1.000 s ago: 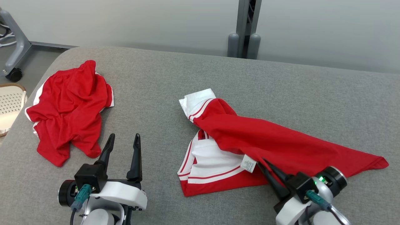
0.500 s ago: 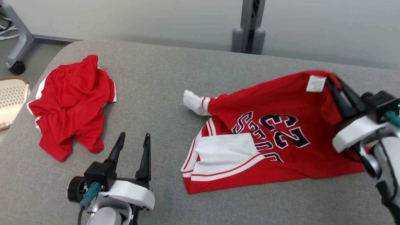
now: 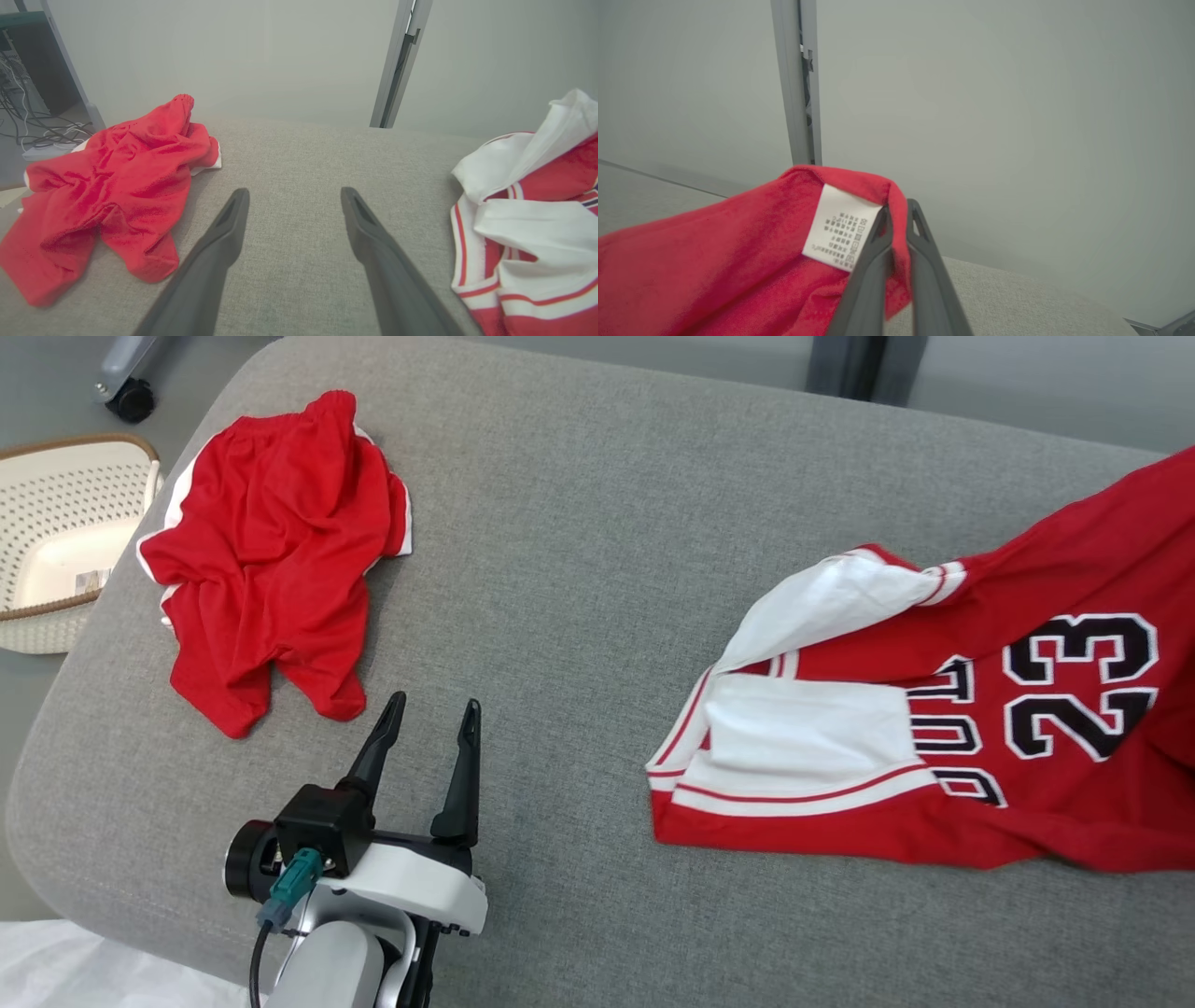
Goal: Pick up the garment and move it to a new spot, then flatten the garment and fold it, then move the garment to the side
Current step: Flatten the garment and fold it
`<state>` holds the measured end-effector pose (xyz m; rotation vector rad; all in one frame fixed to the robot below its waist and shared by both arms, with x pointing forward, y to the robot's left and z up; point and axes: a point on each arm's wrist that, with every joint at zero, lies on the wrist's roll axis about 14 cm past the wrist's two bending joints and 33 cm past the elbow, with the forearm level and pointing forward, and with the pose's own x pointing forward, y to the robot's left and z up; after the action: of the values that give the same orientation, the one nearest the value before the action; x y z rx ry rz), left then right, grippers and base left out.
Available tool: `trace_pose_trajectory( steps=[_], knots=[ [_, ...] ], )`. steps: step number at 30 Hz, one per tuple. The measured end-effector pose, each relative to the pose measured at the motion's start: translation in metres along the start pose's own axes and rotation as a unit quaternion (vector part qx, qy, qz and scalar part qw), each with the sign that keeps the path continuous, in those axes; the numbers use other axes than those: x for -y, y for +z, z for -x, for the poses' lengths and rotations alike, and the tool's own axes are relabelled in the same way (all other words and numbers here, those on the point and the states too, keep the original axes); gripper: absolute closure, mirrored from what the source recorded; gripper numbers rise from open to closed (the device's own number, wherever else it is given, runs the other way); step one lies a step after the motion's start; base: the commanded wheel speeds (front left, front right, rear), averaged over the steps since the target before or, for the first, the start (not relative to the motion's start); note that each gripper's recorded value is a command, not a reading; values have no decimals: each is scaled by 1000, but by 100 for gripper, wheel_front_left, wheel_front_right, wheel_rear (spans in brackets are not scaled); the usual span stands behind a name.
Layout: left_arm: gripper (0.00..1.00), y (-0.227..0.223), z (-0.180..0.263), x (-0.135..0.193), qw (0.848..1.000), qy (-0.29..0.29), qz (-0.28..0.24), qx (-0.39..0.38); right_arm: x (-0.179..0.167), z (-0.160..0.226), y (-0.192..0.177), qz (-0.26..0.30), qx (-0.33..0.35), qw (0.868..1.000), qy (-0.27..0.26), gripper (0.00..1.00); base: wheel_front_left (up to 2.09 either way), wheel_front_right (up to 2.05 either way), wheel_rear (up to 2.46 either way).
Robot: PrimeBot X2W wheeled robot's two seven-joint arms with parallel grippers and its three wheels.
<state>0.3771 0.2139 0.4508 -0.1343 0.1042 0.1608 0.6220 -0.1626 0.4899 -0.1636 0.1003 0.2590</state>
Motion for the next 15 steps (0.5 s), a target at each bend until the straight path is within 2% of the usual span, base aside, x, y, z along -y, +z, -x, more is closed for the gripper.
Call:
trace_pose_trajectory(
  steps=[5, 6, 7, 12, 15],
  knots=[
    [0, -9, 1, -5, 1000, 10, -4, -14, 17, -11, -17, -19, -25, 999, -32, 100, 0, 0, 0],
    [0, -9, 0, -5, 1000, 10, -5, -14, 21, -10, -21, -15, -31, 999, -38, 33, 0, 0, 0],
    [0, -8, -1, -4, 1000, 9, -5, -13, 25, -8, -26, -16, -42, 998, -45, 0, 0, 0, 0],
    [0, -7, -6, 4, 1000, -3, -4, -11, 12, 2, -48, -11, -81, 996, -35, 0, 0, 0, 0],
    [0, -6, -8, 9, 1000, -12, -2, -9, 16, 10, -53, 8, -95, 995, -34, 0, 0, 0, 0]
  ],
)
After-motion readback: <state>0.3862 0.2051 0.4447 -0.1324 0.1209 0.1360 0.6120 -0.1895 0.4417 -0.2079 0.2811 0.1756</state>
